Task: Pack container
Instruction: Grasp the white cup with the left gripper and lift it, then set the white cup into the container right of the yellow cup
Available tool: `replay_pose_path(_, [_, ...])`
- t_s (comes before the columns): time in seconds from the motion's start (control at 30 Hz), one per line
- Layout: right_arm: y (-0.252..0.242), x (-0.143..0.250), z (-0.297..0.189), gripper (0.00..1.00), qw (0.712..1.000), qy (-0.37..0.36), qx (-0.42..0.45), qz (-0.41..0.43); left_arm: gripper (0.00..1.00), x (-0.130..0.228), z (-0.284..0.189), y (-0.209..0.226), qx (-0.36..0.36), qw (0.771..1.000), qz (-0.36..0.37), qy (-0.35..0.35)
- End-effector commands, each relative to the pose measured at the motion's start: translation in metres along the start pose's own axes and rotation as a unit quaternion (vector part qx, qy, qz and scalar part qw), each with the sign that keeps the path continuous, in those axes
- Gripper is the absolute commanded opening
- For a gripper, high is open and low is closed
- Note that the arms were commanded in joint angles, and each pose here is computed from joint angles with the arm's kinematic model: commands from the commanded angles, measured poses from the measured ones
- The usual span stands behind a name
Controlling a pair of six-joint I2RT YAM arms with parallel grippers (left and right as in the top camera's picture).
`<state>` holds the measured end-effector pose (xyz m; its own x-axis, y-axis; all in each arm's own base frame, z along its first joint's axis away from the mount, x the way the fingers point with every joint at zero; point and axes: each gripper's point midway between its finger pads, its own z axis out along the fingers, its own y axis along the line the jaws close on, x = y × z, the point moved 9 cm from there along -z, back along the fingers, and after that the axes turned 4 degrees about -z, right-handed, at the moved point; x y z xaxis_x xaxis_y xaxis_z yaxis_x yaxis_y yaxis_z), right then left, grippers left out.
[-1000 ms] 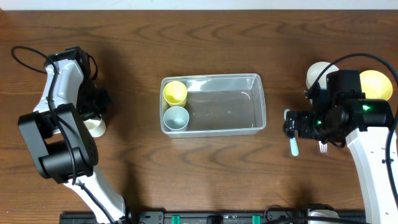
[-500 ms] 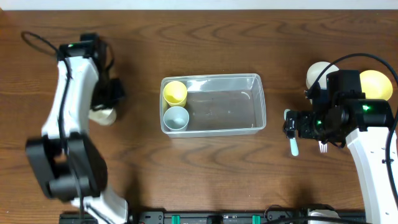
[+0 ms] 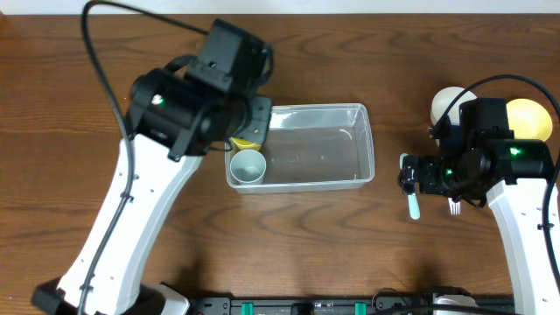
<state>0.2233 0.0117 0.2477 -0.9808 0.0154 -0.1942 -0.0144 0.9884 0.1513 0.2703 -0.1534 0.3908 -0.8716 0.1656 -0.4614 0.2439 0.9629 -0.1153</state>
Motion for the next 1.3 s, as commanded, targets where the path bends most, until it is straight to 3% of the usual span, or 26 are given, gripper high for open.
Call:
replay_pose_path(0.0, [0.001, -0.003, -0.004, 0.99, 1.0, -0.006, 0.003, -0.011, 0.06, -0.013, 0.027, -0.006, -0.011, 1.0, 0.006, 0.026])
replay_pose_path(0.57, [0.001, -0.003, -0.004, 0.99, 1.0, -0.008, 0.003, -0.011, 0.06, -0.023, 0.16, -0.023, 0.006, 0.987, 0.013, 0.16])
replay_pose_path(1.27, [0.001, -0.003, -0.004, 0.99, 1.0, -0.007, 0.003, -0.011, 0.06, -0.001, 0.25, -0.019, -0.022, 0.965, 0.01, 0.261])
